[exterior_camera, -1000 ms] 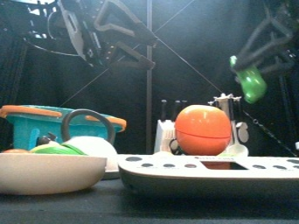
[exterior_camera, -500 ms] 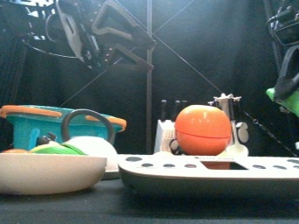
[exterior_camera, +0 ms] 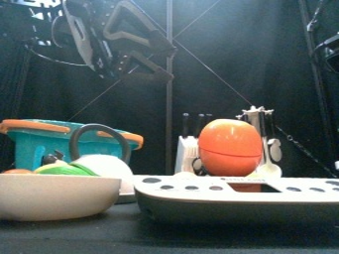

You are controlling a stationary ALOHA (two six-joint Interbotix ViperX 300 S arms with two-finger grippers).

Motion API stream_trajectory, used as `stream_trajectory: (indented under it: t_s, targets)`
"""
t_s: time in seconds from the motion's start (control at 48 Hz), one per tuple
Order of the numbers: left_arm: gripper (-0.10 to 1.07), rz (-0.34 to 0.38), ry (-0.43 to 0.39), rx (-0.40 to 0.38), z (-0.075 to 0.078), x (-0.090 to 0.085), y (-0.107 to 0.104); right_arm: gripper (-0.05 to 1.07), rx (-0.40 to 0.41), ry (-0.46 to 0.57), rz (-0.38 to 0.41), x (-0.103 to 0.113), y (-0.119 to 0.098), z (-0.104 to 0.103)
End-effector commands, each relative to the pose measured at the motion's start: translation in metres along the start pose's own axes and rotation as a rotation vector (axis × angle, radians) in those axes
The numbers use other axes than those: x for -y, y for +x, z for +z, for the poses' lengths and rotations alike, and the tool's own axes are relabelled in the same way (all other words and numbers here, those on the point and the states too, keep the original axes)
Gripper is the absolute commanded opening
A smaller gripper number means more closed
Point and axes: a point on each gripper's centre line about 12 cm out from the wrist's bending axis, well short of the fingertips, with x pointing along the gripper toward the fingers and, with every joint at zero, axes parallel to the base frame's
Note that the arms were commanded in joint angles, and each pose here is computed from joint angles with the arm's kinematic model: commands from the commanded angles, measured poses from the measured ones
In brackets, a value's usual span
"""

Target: Place peas into pot

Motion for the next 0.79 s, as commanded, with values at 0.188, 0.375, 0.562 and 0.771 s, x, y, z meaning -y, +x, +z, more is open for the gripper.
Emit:
stream_trajectory:
  t_s: [0.188, 0.375, 0.562, 0.771]
  targets:
    - [0.95, -0.003, -0.007, 0.024, 0.01, 0.0, -0.001, 0.67, 0.011, 0.0, -0.01, 0.003, 0.006, 0.004]
    - [0.95, -0.003, -0.007, 0.024, 0.01, 0.0, -0.001, 0.81, 0.012, -0.003, 0.0, 0.001, 0.005, 0.005]
    - [0.95, -0.002, -0.007, 0.022, 0.009, 0.0, -0.002, 0.91, 0.023, -0.003, 0.009, 0.0, 0.002, 0.007]
    - [0.95, -0.003, -0.006, 0.024, 0.009, 0.0, -0.002, 0.92, 0.063, -0.01, 0.021, 0.0, -0.001, 0.015]
